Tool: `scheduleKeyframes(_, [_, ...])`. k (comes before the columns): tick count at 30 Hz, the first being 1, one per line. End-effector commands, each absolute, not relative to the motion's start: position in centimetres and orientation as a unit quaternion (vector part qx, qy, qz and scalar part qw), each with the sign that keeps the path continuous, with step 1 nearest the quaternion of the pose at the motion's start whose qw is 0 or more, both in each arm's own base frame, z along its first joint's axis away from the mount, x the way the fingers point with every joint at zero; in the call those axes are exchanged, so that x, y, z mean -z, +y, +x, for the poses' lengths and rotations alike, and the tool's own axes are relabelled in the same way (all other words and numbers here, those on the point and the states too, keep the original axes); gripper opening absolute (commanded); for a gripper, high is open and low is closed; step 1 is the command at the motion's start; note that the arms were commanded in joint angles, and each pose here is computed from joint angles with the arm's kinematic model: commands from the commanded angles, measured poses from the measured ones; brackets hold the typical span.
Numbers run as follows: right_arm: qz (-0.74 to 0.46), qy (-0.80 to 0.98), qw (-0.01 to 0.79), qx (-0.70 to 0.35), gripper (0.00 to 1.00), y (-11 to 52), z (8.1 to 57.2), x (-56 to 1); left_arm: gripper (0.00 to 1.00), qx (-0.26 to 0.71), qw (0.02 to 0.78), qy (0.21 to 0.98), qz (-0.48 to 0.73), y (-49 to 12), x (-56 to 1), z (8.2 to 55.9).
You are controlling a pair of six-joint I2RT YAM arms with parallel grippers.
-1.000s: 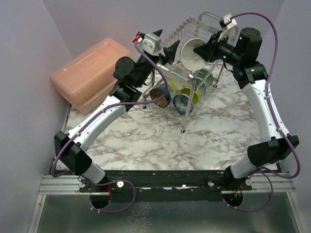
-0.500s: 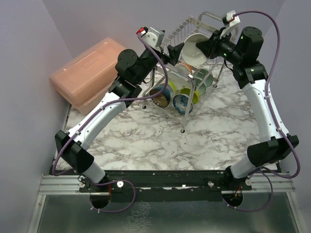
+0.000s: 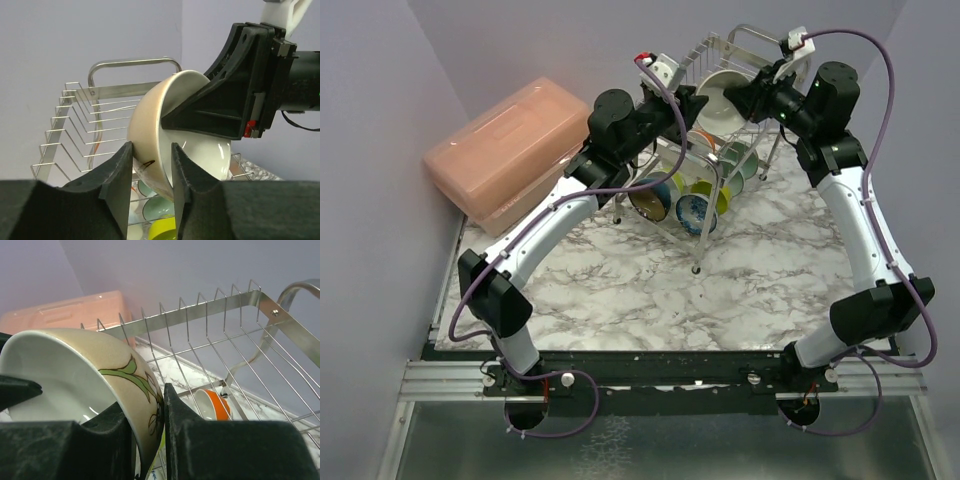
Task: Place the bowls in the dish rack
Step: Turn the bowl upside down on the dish rack.
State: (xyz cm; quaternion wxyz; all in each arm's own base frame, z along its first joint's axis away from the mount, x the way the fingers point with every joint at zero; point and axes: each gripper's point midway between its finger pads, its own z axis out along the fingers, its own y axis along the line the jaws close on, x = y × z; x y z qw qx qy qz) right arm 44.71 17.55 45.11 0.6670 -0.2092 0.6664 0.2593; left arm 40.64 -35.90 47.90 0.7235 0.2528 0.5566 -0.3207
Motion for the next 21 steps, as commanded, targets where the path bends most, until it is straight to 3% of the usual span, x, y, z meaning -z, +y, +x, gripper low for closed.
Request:
scheduleKeyframes(1, [-0.238, 0.598, 0.712, -0.280, 0.04, 18.0, 41.4, -50.0, 0.13, 0.281, 0.742, 0.549, 0.263, -35.6, -48.7, 41.8])
scheduleKeyframes(3, [-0.238, 0.597, 0.713, -0.280, 0.13, 17.9, 41.1, -49.8, 0.00, 0.261, 0.755, 0.547, 0.251, -34.9, -49.1, 42.5])
scheduleKeyframes(7, [-0.239, 0.598, 0.707, -0.291, 0.51, 18.0, 40.0, -49.4, 0.00, 0.231, 0.783, 0.524, 0.244, -34.3, -49.9, 43.1])
scheduleKeyframes(10, [-0.239, 0.599, 0.701, -0.304, 0.67, 18.1, 38.9, -49.2, 0.00, 0.215, 0.801, 0.501, 0.247, -34.1, -50.5, 43.3])
scheduleKeyframes(13, [-0.236, 0.598, 0.700, -0.313, 0.74, 18.1, 38.0, -49.2, 0.00, 0.197, 0.813, 0.488, 0.249, -34.1, -50.9, 43.8])
scheduleKeyframes(21, [-0.172, 0.615, 0.703, -0.314, 0.73, 16.9, 37.9, -49.7, 0.00, 0.149, 0.846, 0.443, 0.259, -33.5, -52.3, 44.0])
